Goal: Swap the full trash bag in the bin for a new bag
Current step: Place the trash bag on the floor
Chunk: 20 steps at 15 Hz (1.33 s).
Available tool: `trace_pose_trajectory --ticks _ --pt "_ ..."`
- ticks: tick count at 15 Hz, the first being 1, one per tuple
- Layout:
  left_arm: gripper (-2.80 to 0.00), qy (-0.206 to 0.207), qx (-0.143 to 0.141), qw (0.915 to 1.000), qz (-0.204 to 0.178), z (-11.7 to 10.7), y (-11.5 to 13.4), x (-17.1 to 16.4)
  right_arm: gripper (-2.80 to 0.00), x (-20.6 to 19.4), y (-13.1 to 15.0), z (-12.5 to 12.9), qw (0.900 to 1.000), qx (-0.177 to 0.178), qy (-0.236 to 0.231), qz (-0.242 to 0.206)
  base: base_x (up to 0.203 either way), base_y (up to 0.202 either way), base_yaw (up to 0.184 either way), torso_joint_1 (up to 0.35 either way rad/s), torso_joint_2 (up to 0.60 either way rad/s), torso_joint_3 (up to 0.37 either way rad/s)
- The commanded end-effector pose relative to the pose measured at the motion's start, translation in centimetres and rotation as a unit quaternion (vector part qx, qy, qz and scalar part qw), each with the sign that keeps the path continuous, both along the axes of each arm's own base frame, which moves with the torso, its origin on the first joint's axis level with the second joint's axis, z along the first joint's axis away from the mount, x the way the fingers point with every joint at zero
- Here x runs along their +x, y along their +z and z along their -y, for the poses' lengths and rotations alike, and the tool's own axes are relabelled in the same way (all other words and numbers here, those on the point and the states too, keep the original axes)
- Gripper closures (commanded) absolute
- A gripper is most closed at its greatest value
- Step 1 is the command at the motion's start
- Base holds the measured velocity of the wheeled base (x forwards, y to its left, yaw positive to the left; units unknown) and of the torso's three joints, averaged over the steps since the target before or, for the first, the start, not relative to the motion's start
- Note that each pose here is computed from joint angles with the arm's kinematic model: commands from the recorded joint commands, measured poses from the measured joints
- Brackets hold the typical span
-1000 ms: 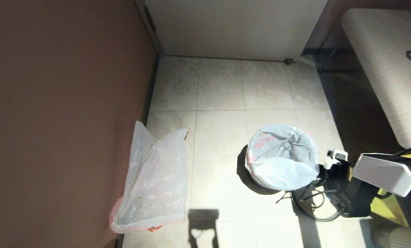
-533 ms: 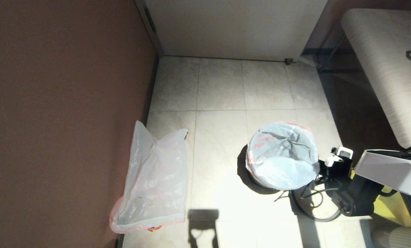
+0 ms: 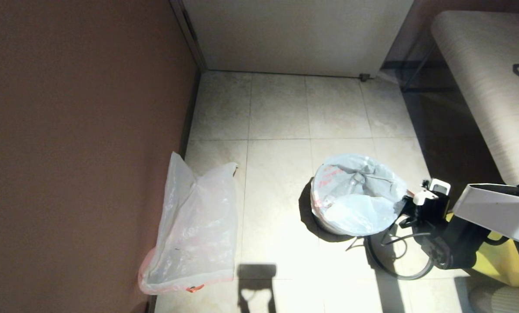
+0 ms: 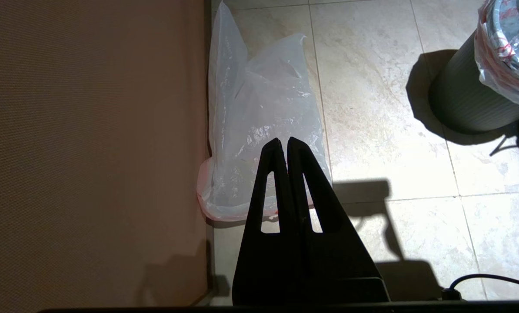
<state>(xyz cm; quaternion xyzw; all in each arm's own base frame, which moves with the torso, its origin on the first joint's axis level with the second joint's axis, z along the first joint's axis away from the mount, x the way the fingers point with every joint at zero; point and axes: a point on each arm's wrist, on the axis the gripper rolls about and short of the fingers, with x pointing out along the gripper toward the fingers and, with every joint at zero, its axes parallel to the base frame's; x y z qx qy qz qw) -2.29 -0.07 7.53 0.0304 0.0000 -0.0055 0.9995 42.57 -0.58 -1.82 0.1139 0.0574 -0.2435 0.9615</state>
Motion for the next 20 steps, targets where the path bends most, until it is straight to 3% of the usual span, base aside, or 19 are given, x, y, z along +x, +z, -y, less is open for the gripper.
trace_pose_trajectory --ticks 1,3,7,9,14,17,20 --pt "0.00 0.000 0.000 1.0000 0.001 0.0 0.0 0.0 0.00 -0.2 1.2 -0.2 1.000 0.004 0.002 0.015 0.000 0.000 0.000 0.000 0.00 0.000" --pt "0.00 0.000 0.000 1.0000 0.001 0.0 0.0 0.0 0.00 -0.6 2.2 -0.6 1.000 0.006 0.007 0.022 0.000 0.000 0.000 0.000 0.00 0.000" --pt "0.00 0.000 0.000 1.0000 0.001 0.0 0.0 0.0 0.00 -3.4 5.2 -2.5 0.998 0.045 0.029 0.040 0.000 0.000 0.000 0.000 0.00 0.000" --pt "0.00 0.000 0.000 1.0000 0.001 0.0 0.0 0.0 0.00 -4.7 5.8 -3.8 0.996 0.069 0.043 0.043 0.000 0.000 0.000 0.000 0.00 0.000" --pt "0.00 0.000 0.000 1.0000 0.001 0.0 0.0 0.0 0.00 -5.8 6.5 -4.2 0.990 0.109 0.071 0.051 0.000 0.000 0.000 0.000 0.00 0.000" --pt "0.00 0.000 0.000 1.0000 0.001 0.0 0.0 0.0 0.00 -6.1 6.9 -5.3 0.982 0.140 0.117 0.054 0.000 0.000 0.000 0.000 0.00 0.000" --pt "0.00 0.000 0.000 1.0000 0.001 0.0 0.0 0.0 0.00 -6.4 7.3 -5.7 0.962 0.196 0.180 0.052 0.000 0.000 0.000 0.000 0.00 0.000"
